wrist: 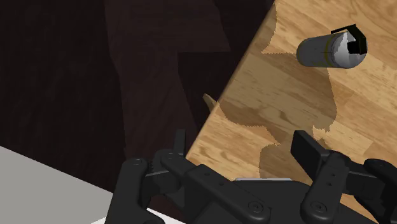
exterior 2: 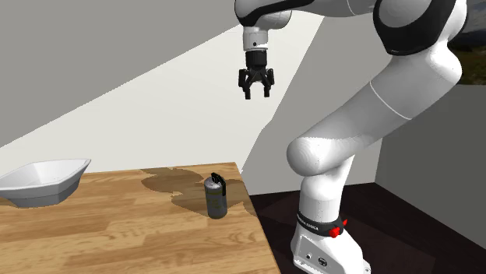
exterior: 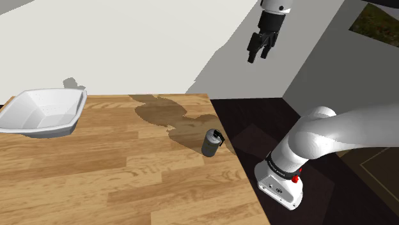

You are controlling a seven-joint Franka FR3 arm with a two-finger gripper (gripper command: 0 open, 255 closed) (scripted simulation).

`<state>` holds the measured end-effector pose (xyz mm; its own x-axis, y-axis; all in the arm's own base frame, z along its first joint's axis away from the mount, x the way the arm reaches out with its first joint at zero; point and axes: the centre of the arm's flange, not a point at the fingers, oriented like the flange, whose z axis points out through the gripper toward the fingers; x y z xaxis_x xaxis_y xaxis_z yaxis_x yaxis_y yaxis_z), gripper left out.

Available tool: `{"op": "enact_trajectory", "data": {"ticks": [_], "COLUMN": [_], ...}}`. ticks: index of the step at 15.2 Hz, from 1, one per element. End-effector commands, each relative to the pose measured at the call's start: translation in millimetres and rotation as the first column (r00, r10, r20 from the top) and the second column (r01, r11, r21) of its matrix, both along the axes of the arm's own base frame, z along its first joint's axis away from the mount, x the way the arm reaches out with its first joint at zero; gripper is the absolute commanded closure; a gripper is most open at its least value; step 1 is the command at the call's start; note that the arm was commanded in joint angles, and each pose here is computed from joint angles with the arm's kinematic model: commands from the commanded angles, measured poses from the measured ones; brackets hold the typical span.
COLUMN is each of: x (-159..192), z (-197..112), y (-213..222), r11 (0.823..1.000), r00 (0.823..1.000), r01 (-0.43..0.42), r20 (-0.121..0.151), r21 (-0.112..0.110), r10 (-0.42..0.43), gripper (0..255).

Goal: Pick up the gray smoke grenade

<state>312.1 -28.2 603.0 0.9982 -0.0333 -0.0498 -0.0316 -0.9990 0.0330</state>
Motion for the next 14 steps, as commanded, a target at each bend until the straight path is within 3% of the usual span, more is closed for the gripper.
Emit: {"op": "enact_trajectory", "data": {"ticks": [1, 14], "x": [0.0, -43.0], "z": [0.0, -115.1], "y": [0.0, 118.8], "r11": [1.000, 0.991], "r00": [1.000, 0.989], "r01": [0.000, 0.135], "r20": [0.000, 0.057], "r21": [0.000, 0.023], "r10": [0.000, -0.136], "gripper": [0, 0]}}
